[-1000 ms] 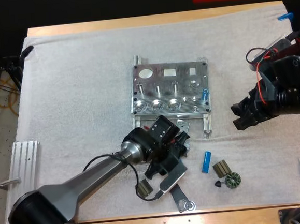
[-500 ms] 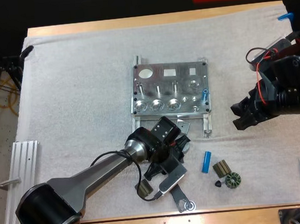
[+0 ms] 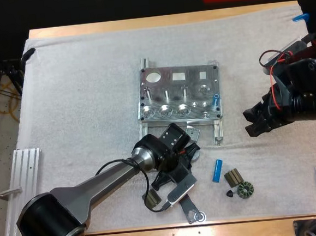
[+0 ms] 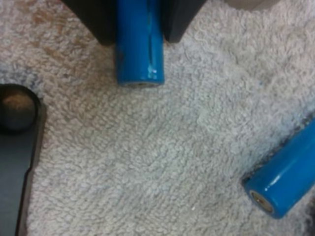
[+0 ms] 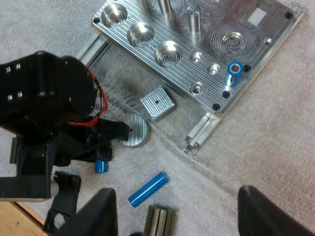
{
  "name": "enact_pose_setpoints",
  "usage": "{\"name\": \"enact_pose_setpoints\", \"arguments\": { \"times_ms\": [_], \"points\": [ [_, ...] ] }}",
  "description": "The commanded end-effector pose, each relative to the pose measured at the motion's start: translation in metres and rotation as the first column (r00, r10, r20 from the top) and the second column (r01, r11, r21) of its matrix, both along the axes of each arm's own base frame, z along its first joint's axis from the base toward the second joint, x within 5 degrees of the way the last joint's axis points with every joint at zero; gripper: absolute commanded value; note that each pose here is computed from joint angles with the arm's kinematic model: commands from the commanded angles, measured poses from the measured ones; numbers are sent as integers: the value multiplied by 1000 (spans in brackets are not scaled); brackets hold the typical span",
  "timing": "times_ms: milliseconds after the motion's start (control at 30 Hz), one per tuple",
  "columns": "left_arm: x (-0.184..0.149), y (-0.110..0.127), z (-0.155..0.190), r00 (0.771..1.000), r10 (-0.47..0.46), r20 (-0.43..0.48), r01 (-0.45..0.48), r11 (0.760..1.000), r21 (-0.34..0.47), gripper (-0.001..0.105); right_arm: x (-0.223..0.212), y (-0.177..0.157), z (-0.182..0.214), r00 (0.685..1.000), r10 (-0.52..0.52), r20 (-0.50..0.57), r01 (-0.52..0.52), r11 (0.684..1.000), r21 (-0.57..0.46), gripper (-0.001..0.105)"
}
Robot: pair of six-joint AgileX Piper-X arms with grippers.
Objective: Load cells from right to left
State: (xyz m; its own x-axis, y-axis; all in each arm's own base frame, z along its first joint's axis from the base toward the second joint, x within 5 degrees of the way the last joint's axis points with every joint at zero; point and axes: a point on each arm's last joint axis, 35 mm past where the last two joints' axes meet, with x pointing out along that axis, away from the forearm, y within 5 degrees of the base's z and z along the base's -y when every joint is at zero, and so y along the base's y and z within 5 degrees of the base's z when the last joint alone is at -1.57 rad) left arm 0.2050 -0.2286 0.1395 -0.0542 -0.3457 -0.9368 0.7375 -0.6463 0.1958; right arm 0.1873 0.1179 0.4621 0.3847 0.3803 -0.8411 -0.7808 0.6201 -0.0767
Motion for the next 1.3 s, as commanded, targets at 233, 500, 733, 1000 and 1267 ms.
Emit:
{"name": "enact_pose_setpoints", "arguments": {
  "times_ms": [233, 500, 733, 1000, 1267],
  "points": [
    [-8, -2, 28, 986, 167, 5, -167, 985, -35, 0, -5, -3, 6, 1000, -2, 19, 1, 1000, 24, 54],
    [-11, 8, 67, 897, 439, 53, -433, 896, -95, 0, -17, -10, 14, 998, -7, 56, 5, 999, 39, 54],
    [-20, 18, 103, 842, 539, 18, -525, 826, -205, 0, -26, -18, 21, 993, -41, 112, 40, 999, 12, 54],
    [-40, 40, 144, 813, 583, -4, -556, 774, -301, 0, -31, -21, 24, 992, -52, 118, 48, 998, 34, 54],
    [-59, 61, 179, 804, 595, 1, -537, 726, -429, 0, -33, -18, 19, 998, -26, 49, 20, 993, 115, 54]
  ]
}}
